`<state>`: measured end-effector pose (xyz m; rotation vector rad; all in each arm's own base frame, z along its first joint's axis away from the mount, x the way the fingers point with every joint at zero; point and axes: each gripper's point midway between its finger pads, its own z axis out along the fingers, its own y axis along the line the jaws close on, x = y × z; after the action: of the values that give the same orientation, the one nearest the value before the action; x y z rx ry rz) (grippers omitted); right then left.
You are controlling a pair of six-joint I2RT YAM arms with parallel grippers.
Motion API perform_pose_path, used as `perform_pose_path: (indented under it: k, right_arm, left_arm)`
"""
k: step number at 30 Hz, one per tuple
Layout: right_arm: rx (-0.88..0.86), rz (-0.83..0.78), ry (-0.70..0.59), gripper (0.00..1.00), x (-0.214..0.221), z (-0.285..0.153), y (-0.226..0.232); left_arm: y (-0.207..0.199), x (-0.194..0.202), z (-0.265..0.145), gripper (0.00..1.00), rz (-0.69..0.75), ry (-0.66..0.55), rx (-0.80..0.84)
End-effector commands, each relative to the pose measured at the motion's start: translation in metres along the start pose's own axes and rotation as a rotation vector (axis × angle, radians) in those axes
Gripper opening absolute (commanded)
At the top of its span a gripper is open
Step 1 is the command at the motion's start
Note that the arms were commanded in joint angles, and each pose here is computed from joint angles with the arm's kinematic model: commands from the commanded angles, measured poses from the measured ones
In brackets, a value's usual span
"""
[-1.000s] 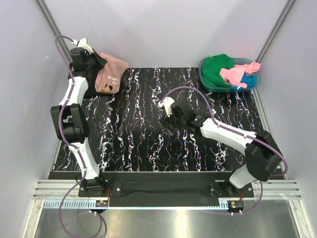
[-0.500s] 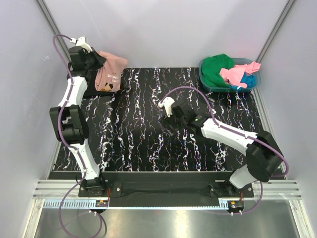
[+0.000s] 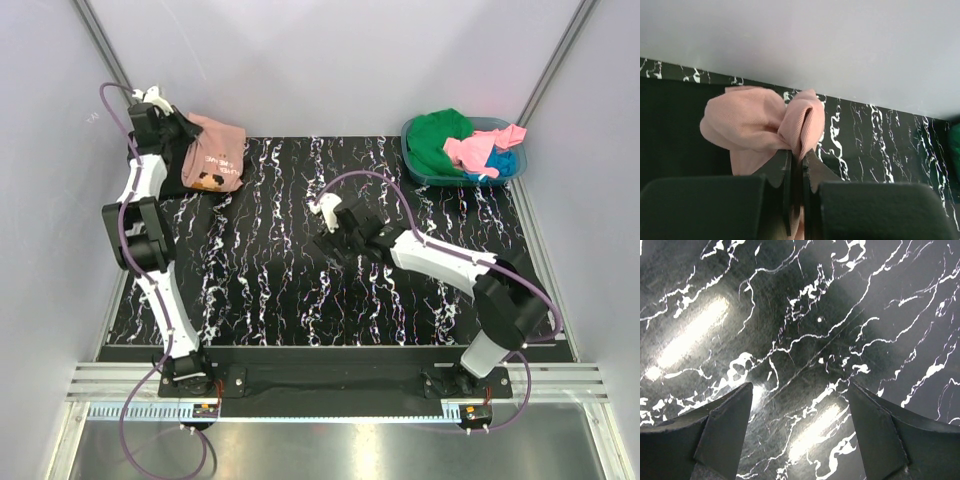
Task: Fold and stack the t-shirts
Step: Neatly place the folded tshirt to the corner
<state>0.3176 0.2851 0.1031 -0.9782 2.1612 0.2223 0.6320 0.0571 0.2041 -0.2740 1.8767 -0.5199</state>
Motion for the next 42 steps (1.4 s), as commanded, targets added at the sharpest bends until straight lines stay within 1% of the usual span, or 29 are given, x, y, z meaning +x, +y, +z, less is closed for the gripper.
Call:
perform_pose_path:
  k: [1,6,7,8,10,13,17,21,30,32,33,37,38,39,41,42]
  right_arm:
    - [0.011,0.008,-0.055,0.84,-0.026,0.000,-0.006]
    - [0.009,0.012,-0.046,0.84,-0.028,0.007,-0.005]
    - [0.008,0.009,-0.041,0.84,-0.028,0.010,-0.005]
    - [0.009,0.009,-0.044,0.84,-0.031,0.011,-0.005]
    - [0.010,0.005,-0.040,0.84,-0.031,0.014,-0.005]
    - [0.010,0.005,-0.032,0.84,-0.030,0.017,-0.006]
    - [0.011,0.008,-0.016,0.84,-0.025,0.019,-0.008]
    - [0.007,0.015,-0.001,0.84,-0.020,0.023,-0.008]
    - [0.001,0.022,0.014,0.84,-0.015,0.026,-0.007]
    - [-0.003,0.025,0.018,0.84,-0.014,0.027,-0.006]
    - [-0.003,0.025,0.017,0.84,-0.015,0.027,-0.006]
    - [-0.006,0.031,0.020,0.84,-0.015,0.028,-0.005]
    - [-0.004,0.033,0.018,0.84,-0.015,0.028,-0.005]
    - [-0.005,0.037,0.018,0.84,-0.015,0.027,-0.006]
    - [-0.007,0.040,0.015,0.84,-0.016,0.025,-0.005]
    - [-0.007,0.041,0.009,0.84,-0.017,0.023,-0.005]
  left_arm:
    - [-0.014,-0.056,-0.005,0.00,0.083,-0.126,0.095]
    - [0.023,-0.060,0.004,0.00,0.077,-0.122,0.069]
    - [0.021,-0.069,0.005,0.00,0.091,-0.136,0.077]
    - [0.035,-0.057,0.011,0.00,0.072,-0.105,0.069]
    - [0.038,-0.058,0.014,0.00,0.070,-0.108,0.076]
    - [0.055,-0.044,0.023,0.00,0.063,-0.084,0.069]
    - [0.075,-0.034,0.029,0.00,0.035,-0.080,0.056]
    - [0.087,-0.027,0.032,0.00,0.036,-0.073,0.035]
    - [0.121,-0.028,0.037,0.00,0.082,-0.097,-0.074]
    - [0.130,-0.026,0.039,0.08,0.087,-0.097,-0.101]
    - [0.135,-0.026,0.040,0.09,0.096,-0.102,-0.129]
    - [0.152,-0.033,0.041,0.27,0.111,-0.128,-0.218]
    - [0.155,-0.037,0.040,0.35,0.114,-0.138,-0.241]
    - [0.159,-0.042,0.037,0.48,0.116,-0.155,-0.276]
    - [0.156,-0.045,0.034,0.50,0.118,-0.152,-0.305]
    - [0.148,-0.058,0.027,0.51,0.139,-0.171,-0.320]
